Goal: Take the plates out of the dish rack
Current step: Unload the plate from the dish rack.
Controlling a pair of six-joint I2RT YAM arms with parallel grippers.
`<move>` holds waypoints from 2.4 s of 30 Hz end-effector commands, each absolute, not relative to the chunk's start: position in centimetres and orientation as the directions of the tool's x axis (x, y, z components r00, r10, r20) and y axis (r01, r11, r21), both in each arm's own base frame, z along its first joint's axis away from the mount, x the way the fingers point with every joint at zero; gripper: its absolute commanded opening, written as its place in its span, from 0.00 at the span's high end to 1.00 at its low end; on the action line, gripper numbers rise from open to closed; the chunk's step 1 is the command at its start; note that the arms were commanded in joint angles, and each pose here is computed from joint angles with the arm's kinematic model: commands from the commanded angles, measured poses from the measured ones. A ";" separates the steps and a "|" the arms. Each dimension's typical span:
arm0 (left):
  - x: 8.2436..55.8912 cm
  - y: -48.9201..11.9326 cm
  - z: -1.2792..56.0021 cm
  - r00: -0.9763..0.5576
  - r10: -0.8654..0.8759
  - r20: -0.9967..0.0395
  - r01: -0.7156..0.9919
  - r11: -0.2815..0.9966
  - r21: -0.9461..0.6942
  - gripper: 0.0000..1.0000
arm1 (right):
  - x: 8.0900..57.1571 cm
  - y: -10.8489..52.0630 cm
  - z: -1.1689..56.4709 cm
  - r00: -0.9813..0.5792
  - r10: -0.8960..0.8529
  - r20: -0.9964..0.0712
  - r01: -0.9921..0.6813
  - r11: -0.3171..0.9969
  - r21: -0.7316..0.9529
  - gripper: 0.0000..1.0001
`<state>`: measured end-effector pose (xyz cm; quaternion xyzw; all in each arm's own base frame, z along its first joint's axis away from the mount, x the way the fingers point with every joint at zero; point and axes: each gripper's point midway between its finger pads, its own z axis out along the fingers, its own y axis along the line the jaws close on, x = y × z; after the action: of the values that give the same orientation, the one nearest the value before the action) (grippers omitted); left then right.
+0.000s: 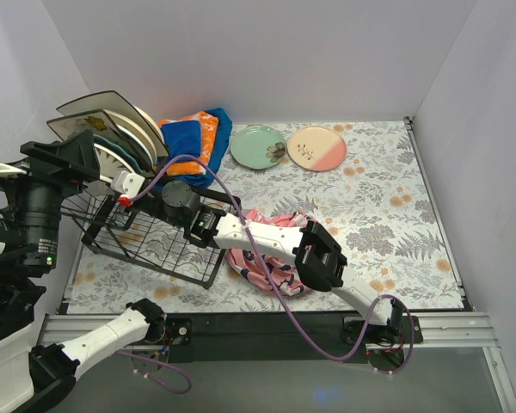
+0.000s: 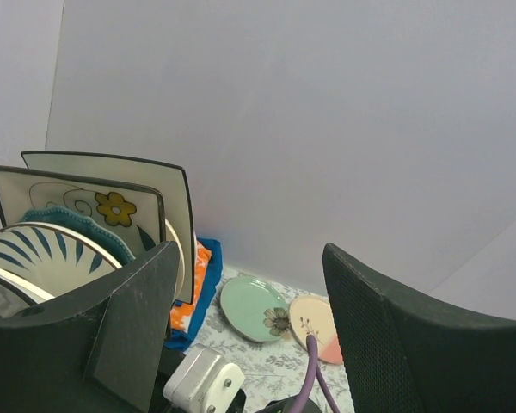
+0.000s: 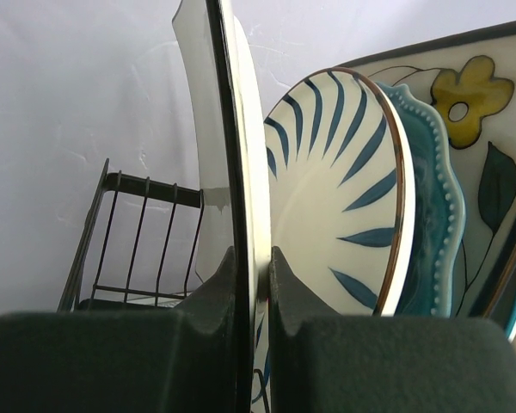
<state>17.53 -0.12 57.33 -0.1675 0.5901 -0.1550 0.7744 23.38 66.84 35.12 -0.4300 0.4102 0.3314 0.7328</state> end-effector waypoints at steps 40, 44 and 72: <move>17.2 0.8 57.6 0.270 -0.420 -0.866 0.008 0.901 -0.435 0.34 | 21.7 58.1 53.7 0.492 0.528 -0.692 -0.845 0.479 -0.236 0.99; 17.2 0.9 57.7 0.272 -0.422 -0.865 0.006 0.899 -0.437 0.34 | 21.6 57.8 54.2 0.494 0.535 -0.685 -0.845 0.481 -0.233 0.99; 16.7 0.7 59.2 0.286 -0.432 -0.855 0.043 0.898 -0.439 0.34 | 19.5 54.7 57.3 0.479 0.606 -0.635 -0.866 0.445 -0.229 0.99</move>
<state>16.10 1.47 59.21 -0.1836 0.5674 -0.1556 0.7875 23.09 63.62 38.71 -0.4143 0.4098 0.3878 0.7142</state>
